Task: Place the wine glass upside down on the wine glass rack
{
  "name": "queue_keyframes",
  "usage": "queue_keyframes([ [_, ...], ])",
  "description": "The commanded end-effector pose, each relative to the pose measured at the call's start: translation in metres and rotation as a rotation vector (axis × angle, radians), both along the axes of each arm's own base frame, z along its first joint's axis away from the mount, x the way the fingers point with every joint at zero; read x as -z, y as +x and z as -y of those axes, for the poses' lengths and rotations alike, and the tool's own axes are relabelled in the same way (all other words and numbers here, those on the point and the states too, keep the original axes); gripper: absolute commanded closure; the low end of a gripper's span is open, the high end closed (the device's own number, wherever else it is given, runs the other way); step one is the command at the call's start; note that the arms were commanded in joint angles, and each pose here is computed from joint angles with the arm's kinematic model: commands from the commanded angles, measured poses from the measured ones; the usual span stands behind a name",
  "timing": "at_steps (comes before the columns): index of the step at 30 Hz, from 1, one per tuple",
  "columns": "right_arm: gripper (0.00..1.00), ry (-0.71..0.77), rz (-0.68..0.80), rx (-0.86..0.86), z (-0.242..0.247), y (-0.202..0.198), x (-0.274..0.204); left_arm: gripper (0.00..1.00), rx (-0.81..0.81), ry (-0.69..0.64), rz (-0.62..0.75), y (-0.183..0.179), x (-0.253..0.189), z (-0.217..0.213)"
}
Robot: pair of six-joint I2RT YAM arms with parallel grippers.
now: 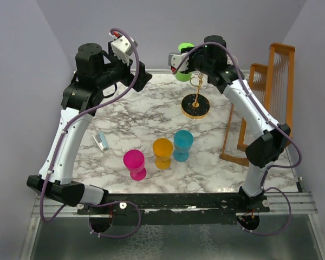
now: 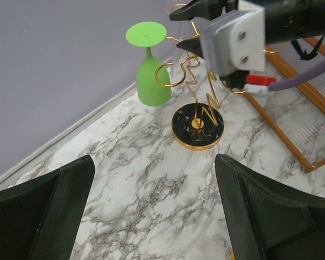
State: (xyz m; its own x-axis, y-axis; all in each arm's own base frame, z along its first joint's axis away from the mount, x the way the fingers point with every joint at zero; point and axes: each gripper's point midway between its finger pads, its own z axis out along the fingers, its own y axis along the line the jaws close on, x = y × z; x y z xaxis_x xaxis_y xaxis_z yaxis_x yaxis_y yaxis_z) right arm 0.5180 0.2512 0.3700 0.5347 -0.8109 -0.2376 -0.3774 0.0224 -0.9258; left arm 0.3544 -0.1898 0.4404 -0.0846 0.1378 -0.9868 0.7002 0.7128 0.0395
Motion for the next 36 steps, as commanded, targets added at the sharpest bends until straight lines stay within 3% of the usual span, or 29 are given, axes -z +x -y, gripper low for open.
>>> queue_keyframes([
  [1,0.58,0.168,0.004,-0.023,0.001,-0.035,-0.056,0.04,-0.054,-0.017,0.027,0.006,-0.004,-0.009],
  [7,0.50,0.352,-0.125,0.036,0.017,-0.074,-0.073,0.07,-0.009,-0.016,-0.054,0.009,0.022,0.001],
  [12,0.44,0.518,-0.280,0.139,0.039,-0.114,-0.068,0.09,0.081,0.124,-0.146,-0.007,0.075,0.011],
  [19,0.41,0.611,-0.376,0.159,0.063,-0.177,-0.055,0.10,0.296,0.270,-0.260,-0.050,0.140,0.045],
  [30,0.37,0.772,-0.440,0.246,0.122,-0.185,-0.044,0.14,0.514,0.381,-0.351,-0.081,0.209,0.125],
  [36,0.36,0.789,-0.428,0.286,0.138,-0.183,-0.041,0.23,0.552,0.487,-0.347,-0.086,0.236,0.145],
])
